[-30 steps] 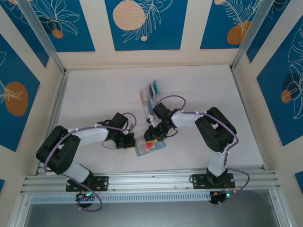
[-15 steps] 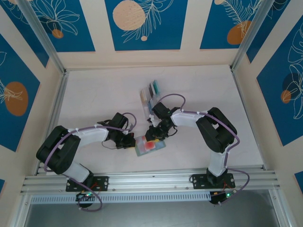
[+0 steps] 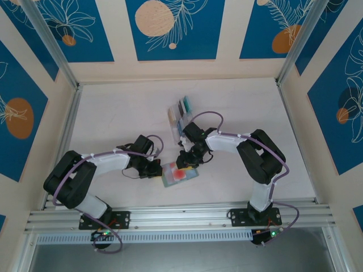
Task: Put the credit cards into the card holder
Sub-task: Insert the credit card into the card slot.
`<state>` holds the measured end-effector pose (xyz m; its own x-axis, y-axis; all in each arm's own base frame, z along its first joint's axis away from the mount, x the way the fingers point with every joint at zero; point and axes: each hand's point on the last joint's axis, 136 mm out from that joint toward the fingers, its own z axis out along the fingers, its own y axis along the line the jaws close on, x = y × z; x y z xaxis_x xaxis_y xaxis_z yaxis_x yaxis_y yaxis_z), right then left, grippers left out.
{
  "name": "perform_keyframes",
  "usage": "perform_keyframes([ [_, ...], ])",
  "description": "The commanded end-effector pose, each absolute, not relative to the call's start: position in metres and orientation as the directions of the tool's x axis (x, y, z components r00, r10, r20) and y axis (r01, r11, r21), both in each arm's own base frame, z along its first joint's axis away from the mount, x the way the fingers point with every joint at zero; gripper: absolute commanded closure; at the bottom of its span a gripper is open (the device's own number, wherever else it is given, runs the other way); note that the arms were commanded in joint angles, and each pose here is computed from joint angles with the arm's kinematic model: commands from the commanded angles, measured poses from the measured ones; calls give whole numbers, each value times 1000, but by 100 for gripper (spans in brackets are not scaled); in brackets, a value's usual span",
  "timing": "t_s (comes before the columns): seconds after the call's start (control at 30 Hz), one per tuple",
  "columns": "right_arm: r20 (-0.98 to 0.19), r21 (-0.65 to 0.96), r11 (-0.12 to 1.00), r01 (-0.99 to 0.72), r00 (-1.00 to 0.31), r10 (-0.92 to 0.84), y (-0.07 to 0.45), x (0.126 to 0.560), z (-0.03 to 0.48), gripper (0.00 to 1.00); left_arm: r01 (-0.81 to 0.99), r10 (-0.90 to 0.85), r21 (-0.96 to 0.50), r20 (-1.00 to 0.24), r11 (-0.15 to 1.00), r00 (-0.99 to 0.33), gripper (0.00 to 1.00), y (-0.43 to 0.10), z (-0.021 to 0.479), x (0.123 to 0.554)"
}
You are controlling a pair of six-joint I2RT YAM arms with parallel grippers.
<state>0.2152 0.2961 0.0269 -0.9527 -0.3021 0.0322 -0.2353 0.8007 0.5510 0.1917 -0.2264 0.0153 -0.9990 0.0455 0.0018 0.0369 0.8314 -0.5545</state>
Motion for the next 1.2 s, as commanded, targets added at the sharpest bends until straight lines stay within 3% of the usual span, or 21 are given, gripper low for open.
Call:
perform_keyframes([
  [0.0,27,564,785,-255,-945,-326,302,213,34,69,25,55,-500,45,866,-997,100,-218,-12,179],
  [0.6,12,516,798,-312,-929,-371,314,212,34,83,26,54,-501,43,865,-998,100,-218,-11,178],
  [1.17,20,553,774,-309,-924,-383,334,197,34,80,33,56,-512,30,858,-998,100,-221,-7,182],
])
